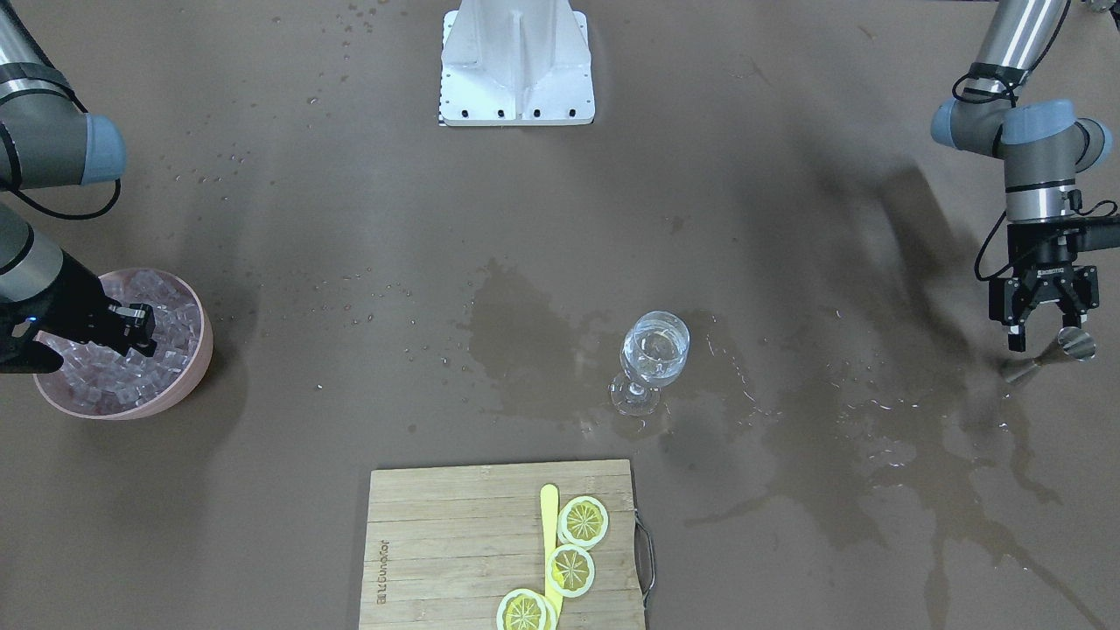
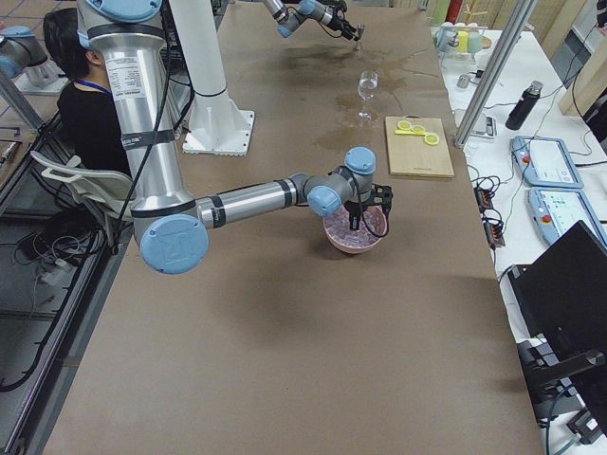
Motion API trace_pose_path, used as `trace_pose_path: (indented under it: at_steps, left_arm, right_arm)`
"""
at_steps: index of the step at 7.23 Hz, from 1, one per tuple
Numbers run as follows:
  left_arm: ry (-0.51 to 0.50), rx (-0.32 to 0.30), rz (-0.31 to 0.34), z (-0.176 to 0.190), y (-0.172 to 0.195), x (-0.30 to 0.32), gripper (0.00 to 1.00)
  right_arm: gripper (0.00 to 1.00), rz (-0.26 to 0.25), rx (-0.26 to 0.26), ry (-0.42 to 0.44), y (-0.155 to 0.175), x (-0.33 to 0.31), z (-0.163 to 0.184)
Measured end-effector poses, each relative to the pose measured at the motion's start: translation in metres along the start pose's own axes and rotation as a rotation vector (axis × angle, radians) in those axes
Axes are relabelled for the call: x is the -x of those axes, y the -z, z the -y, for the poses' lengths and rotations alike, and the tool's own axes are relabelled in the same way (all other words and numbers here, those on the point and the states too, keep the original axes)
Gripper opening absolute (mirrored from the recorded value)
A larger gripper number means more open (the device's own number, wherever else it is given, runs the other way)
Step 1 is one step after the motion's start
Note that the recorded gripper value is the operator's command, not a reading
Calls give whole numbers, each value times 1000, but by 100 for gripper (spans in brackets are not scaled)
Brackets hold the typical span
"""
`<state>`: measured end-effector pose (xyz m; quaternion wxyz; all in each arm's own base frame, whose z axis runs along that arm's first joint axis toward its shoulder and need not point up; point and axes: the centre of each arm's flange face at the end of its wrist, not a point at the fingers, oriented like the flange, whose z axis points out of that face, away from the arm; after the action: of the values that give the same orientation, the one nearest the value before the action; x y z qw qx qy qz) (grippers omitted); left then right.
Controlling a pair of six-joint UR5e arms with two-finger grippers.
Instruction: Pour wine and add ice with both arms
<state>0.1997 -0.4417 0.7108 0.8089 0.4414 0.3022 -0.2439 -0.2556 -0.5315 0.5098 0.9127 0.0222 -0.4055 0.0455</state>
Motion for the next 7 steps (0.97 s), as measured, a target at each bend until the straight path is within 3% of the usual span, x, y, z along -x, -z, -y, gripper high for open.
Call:
trace_pose_path:
  at_steps: [2, 4, 5, 7]
  left_arm:
    - [-2, 1, -2, -2, -10, -8, 85]
    - [-9, 13, -4, -6, -13, -9, 81]
    - [-11, 18, -4, -7, -13, -8, 78]
    - [-13, 31, -7, -10, -14, -8, 75]
  right_arm:
    - [56, 0, 0, 1, 0, 0, 0]
    - [54, -1, -1, 1, -1, 0, 1]
    - [49, -1, -1, 1, -1, 1, 1]
    - [26, -2, 0, 1, -1, 1, 2]
